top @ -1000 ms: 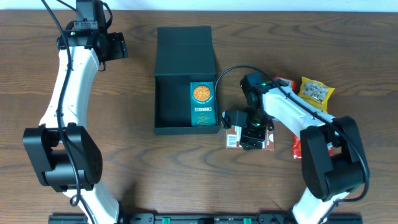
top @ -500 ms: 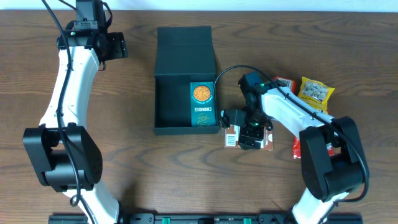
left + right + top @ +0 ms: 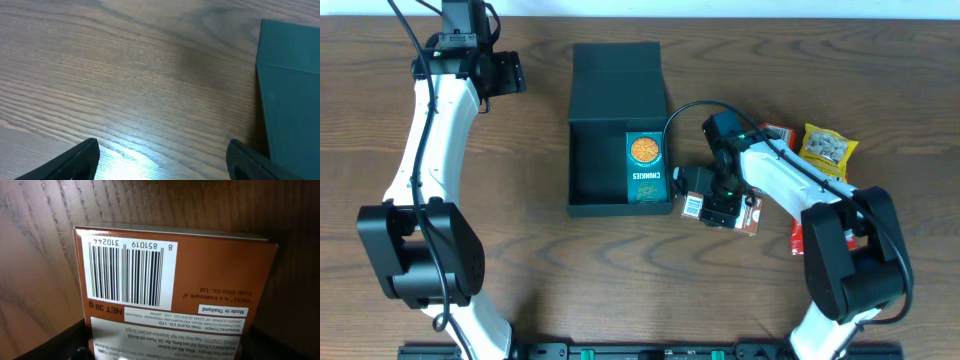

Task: Pack container
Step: 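Lift the brown-and-white box upright with the right gripper, then carry the brown-and-white box into the black box beside CHUNKIES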

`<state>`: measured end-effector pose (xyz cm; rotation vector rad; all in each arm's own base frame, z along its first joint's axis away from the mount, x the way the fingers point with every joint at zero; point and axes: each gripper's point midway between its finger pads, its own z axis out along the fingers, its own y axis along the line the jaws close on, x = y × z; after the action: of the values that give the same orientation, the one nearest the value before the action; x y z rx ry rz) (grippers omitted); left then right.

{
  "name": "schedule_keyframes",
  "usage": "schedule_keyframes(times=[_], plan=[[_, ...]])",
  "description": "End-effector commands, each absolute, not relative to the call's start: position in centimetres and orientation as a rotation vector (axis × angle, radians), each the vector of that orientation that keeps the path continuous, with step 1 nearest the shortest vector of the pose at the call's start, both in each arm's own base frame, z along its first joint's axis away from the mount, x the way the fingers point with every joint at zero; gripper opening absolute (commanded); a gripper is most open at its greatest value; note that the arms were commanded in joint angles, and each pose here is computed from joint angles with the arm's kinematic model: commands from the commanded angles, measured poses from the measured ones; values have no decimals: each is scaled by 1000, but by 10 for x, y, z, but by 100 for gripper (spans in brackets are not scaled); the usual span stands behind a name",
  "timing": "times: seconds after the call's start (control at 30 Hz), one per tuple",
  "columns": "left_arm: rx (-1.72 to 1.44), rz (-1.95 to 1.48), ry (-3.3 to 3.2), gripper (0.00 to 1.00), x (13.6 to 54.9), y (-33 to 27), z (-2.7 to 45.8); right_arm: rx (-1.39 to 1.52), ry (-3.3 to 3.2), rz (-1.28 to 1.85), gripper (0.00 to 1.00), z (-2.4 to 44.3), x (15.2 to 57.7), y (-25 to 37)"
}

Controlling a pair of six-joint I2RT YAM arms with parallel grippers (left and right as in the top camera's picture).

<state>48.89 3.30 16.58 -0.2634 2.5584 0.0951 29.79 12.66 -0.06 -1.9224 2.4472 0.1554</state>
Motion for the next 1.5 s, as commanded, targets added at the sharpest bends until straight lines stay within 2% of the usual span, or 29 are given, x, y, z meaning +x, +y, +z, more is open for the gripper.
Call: schedule_keyframes(times=[0.0,0.3,0.6,1.1,1.23,1.37,1.47], plan=[[-257,107,2539,82,491,36,174,-1935,2456,147,75,-5,296,127],[-257,107,2540,82,491,36,173,-1922,2457,144,72,-5,297,127],[-257,107,2541,82,491,36,173,-1768,2487,115,68,10,322,137],[-257,108,2548,83,489,36,172,-1555,2405,103,64,96,384,166],[-257,108,2548,82,489,36,172,-1477,2358,264,64,126,389,190],[-271,106,2547,82,489,36,172,-1356,2330,428,71,149,394,212],[-292,98,2544,82,489,36,172,-1278,2294,593,72,162,393,232]])
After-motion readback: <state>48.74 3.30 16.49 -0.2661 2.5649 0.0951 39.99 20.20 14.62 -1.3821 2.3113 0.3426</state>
